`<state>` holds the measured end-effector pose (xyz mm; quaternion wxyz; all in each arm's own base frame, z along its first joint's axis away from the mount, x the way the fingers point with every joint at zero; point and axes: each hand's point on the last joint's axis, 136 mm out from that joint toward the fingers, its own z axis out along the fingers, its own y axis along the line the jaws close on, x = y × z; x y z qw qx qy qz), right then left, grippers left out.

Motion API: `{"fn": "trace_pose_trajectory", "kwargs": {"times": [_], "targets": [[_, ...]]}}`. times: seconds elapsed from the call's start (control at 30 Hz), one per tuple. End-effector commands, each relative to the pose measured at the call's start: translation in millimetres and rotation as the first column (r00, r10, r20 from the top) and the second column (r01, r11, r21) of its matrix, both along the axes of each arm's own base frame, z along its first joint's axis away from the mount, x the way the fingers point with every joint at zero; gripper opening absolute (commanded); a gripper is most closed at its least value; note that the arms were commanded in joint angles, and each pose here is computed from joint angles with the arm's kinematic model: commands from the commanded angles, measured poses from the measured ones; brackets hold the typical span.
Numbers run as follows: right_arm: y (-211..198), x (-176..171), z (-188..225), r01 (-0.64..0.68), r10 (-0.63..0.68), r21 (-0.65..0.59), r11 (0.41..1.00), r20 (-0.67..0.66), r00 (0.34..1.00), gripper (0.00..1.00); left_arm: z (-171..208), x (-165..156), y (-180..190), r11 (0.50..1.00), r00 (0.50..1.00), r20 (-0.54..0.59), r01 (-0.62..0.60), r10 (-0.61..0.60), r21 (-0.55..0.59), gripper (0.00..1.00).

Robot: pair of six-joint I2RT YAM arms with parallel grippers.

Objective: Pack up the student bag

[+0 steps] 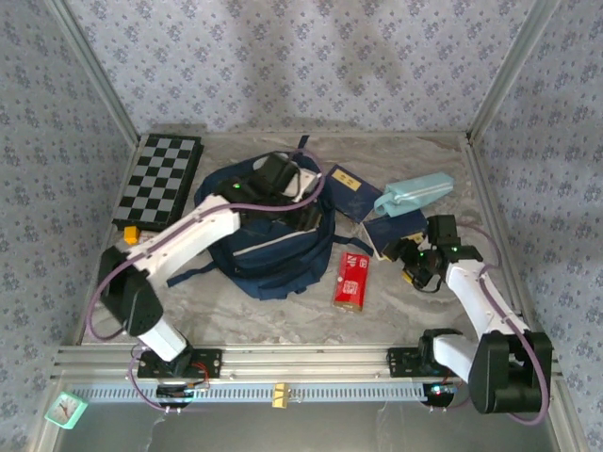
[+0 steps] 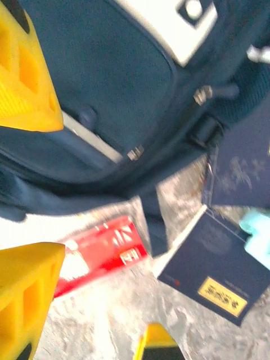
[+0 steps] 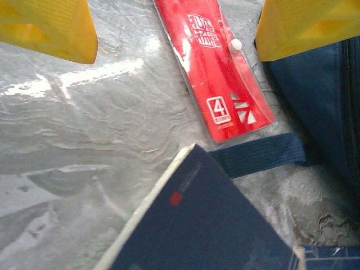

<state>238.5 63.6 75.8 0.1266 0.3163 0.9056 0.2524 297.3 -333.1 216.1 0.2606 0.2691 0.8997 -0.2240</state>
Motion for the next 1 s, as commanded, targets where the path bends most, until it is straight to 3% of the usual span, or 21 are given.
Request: {"fn": "trace_pose_trajectory", "kwargs": {"times": [0.0, 0.47, 0.6, 0.97], "targets": [[-3.3, 1.7, -6.4, 0.022, -0.021, 0.063, 0.998, -0.014, 1.0, 0.73, 6.6, 10.1, -44.5, 0.994, 0.999, -0.018, -0.044, 0.042, -0.104, 0.54], [-23.4, 24.2, -17.5, 0.134, -0.138, 0.081, 0.988, 0.046, 0.989, 0.49, -79.5, 55.2, -155.7, 0.983, 0.989, -0.12, -0.109, 0.092, -0.149, 0.53], [-22.9, 31.6, -18.9, 0.149, -0.153, 0.09, 0.985, 0.05, 0.987, 0.48, -99.1, 68.3, -177.6, 0.974, 0.983, -0.148, -0.135, 0.109, -0.18, 0.53], [-22.9, 33.7, -32.5, 0.147, -0.149, 0.076, 0.986, 0.025, 0.988, 0.46, -151.0, 84.3, -203.8, 0.981, 0.967, -0.224, -0.15, 0.119, -0.125, 0.52]]}}
